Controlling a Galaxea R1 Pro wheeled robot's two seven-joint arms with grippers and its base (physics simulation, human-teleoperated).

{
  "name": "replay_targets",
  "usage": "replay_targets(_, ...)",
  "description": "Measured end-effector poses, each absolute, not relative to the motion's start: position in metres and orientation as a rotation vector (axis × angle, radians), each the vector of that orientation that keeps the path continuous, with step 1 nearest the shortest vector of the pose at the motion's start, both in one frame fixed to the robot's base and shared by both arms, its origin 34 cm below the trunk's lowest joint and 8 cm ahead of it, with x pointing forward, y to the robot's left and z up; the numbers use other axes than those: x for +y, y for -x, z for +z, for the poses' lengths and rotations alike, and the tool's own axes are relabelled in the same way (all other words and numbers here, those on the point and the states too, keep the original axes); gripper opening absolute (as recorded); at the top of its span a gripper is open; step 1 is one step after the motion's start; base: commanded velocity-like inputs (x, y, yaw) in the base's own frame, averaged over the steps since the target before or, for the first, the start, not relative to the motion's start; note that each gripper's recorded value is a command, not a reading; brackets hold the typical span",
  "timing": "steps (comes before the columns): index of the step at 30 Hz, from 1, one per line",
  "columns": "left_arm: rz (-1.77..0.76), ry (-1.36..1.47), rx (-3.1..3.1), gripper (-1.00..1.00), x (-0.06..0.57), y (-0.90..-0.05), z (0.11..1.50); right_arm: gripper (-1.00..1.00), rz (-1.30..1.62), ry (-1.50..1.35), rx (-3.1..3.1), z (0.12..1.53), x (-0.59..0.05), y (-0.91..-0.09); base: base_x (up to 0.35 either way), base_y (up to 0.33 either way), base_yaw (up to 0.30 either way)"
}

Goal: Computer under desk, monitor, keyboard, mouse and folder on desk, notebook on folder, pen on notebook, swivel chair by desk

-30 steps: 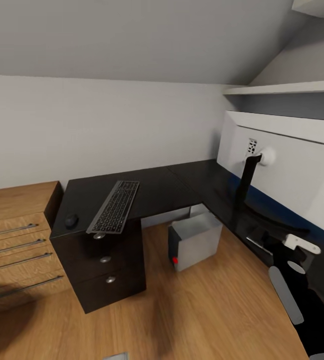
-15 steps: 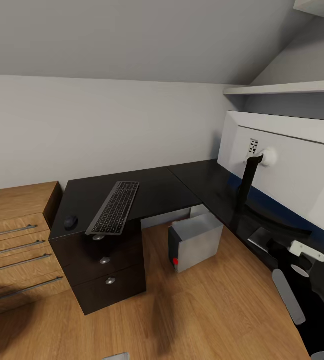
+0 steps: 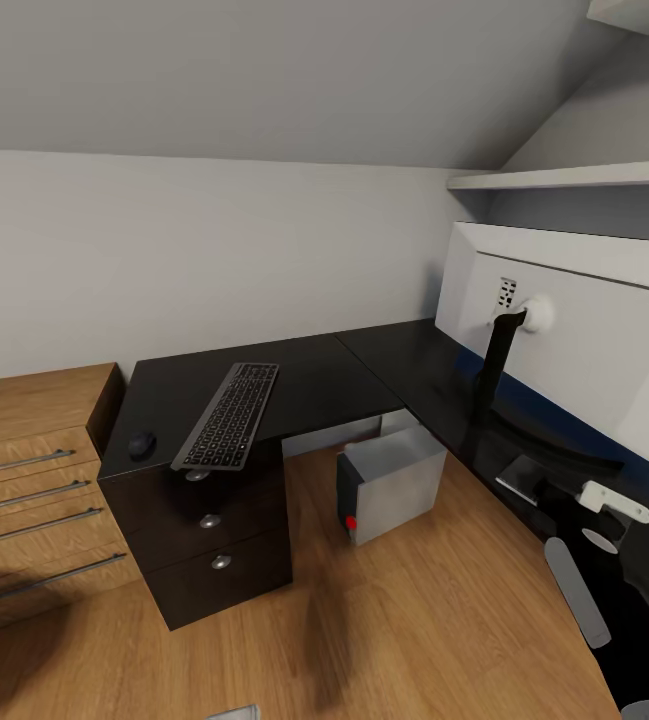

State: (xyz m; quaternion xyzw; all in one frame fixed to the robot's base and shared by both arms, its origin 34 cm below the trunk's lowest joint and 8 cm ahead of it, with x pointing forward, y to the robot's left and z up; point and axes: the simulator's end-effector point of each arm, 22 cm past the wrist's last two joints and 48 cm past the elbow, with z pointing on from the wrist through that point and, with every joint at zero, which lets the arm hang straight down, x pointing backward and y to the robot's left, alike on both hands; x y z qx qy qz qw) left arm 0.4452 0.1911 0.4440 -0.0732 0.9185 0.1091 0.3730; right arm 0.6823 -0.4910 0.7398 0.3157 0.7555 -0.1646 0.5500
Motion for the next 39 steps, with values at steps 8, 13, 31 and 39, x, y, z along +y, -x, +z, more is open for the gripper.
replay_targets(8, 0.279, 0.184, 2.351, 1.00, 0.191, -0.446, 0.444, 1.00, -0.392, -0.746, 1.790, 0.740, -0.491, -0.683, -0.001, 0.001, 0.000)
replay_targets(13, 0.278, 0.185, 2.351, 1.00, 0.191, -0.446, 0.444, 1.00, -0.393, -0.743, 1.791, 0.739, -0.491, -0.683, -0.115, 0.102, 0.000)
replay_targets(31, 0.278, 0.184, 2.351, 1.00, 0.190, -0.446, 0.444, 1.00, -0.385, -0.744, 1.790, 0.740, -0.489, -0.684, -0.092, 0.126, 0.000)
replay_targets(39, 0.278, 0.183, 2.351, 1.00, 0.190, -0.446, 0.444, 1.00, -0.396, -0.741, 1.793, 0.739, -0.491, -0.683, -0.036, 0.037, 0.000)
